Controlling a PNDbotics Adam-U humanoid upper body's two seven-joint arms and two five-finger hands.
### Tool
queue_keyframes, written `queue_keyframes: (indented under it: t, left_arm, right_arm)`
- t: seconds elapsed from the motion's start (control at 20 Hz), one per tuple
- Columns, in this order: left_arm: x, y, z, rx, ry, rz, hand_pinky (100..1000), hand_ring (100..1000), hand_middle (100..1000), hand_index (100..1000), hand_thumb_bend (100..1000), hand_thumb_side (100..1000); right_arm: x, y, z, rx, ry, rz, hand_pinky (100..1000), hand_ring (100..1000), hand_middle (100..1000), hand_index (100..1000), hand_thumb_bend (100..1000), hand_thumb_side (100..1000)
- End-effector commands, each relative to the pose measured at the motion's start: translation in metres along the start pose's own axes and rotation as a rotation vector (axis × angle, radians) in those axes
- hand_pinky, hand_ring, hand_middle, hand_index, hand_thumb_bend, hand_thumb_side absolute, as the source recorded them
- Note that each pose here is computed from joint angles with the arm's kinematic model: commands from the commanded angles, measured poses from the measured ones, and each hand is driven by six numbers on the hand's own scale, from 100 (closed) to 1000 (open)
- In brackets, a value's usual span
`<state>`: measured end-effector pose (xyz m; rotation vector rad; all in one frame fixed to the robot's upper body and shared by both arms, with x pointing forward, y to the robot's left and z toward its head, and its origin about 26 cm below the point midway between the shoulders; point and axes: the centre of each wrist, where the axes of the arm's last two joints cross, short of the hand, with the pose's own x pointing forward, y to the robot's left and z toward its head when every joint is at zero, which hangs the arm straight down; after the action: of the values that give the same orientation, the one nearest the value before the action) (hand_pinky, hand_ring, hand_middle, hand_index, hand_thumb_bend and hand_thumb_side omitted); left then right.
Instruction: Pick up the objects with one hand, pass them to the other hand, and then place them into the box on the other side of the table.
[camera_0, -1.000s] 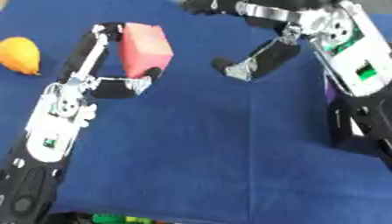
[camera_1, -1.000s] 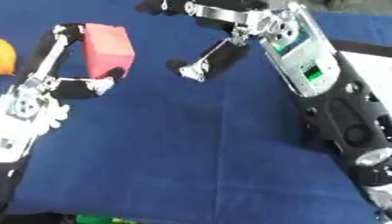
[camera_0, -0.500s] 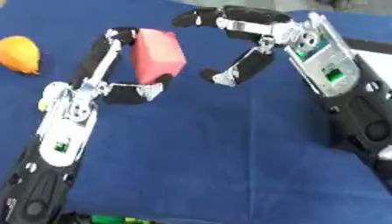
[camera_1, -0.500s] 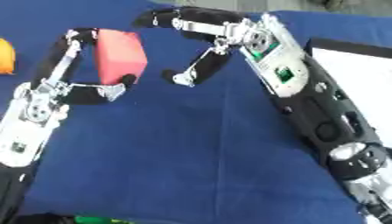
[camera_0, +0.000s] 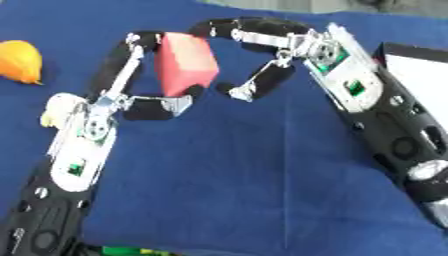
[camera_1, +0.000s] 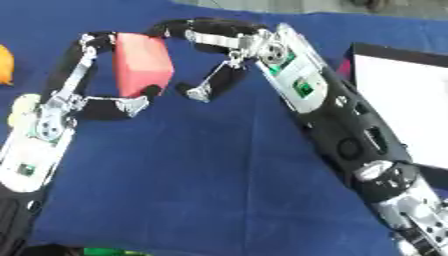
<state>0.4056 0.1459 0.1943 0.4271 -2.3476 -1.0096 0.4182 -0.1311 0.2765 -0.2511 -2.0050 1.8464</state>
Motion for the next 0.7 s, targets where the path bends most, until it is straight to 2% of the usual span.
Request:
queue_keyframes:
  t: [0.05,0.4,0.7]
  left_arm:
    - [0.007,0.003,-0.010,0.015,-0.037,-0.015,754,532,453,555,100,302]
    - [0.002,-0.003,-0.010,-0.008,-0.030,-0.037,751,532,452,554,100,283]
    - [-0.005,-0.008,-0.008,-0.030,-0.016,-0.084,746,534,453,553,100,250]
  right_arm:
    - [0.002,-0.007,-0.003,0.002,-0.003,0.015,1000,1000,1000,1000,165,128]
    - [0.003,-0.006,-0.007,-0.005,0.000,-0.044,1000,1000,1000,1000,100,159]
    - [0.010,-0.011,-0.008,0.023,-0.024,-0.102,1000,1000,1000,1000,100,202]
